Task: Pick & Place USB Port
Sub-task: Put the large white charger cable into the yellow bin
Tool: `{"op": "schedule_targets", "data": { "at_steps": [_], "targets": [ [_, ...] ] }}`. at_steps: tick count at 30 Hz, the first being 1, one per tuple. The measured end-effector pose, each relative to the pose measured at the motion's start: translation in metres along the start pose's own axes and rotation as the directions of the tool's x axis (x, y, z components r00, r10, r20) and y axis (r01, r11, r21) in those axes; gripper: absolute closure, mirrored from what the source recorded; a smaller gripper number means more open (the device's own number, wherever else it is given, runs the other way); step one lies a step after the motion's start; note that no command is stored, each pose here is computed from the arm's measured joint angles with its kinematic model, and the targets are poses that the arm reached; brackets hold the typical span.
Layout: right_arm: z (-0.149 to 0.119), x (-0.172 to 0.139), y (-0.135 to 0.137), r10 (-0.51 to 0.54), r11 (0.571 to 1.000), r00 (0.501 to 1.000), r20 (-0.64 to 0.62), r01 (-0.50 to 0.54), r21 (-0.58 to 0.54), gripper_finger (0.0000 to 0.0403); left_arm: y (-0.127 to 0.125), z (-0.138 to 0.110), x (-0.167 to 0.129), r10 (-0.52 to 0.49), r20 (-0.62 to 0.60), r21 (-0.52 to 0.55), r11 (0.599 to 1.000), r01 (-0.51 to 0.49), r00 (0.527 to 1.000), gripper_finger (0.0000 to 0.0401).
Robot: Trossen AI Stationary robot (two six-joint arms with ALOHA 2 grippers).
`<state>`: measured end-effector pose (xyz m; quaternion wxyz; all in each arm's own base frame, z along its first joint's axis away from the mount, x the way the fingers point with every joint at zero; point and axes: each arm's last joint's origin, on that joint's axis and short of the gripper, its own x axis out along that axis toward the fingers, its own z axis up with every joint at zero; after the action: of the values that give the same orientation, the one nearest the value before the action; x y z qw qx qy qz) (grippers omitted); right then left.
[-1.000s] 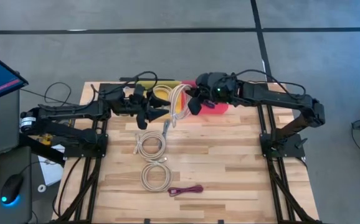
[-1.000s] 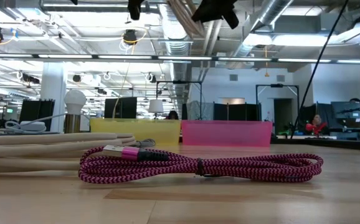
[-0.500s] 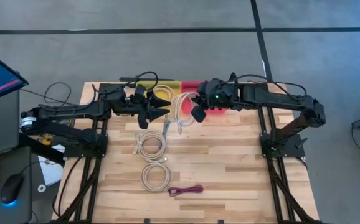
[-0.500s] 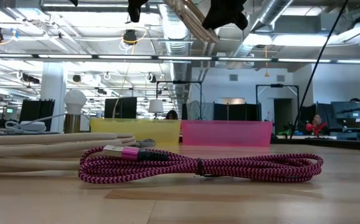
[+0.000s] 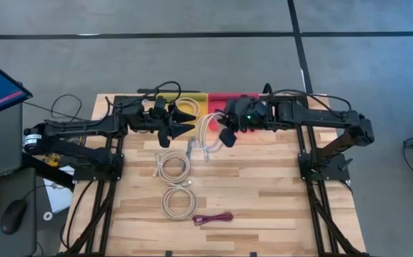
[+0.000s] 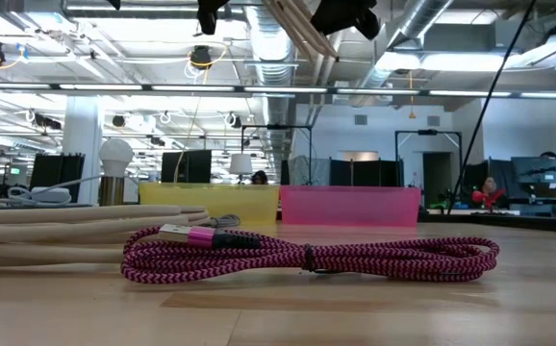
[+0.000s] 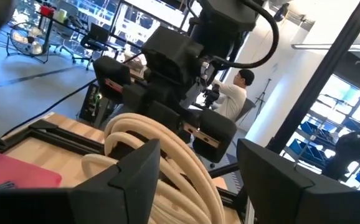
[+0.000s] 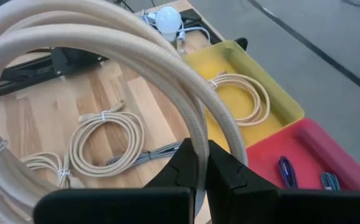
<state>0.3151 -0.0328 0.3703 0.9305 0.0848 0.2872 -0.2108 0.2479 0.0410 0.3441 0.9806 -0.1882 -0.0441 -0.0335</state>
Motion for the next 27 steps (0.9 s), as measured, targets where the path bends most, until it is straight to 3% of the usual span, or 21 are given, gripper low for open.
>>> {"op": "schedule_targets", "data": {
  "at_steps": [12,27],
  "targets": [
    [0.031,-0.025,-0.003,-0.010,0.999,0.993,0.117,0.015,-0.039,0.0402,-0.001,0.001,0.000,-0.007,0.004,0.002,1.000,0.007,1.000,0.0186],
    [0.029,0.003,-0.002,0.021,0.999,0.996,0.091,-0.018,-0.036,0.0402,0.000,0.000,0.000,-0.002,0.001,0.000,1.000,0.002,1.000,0.0186]
  ]
}}
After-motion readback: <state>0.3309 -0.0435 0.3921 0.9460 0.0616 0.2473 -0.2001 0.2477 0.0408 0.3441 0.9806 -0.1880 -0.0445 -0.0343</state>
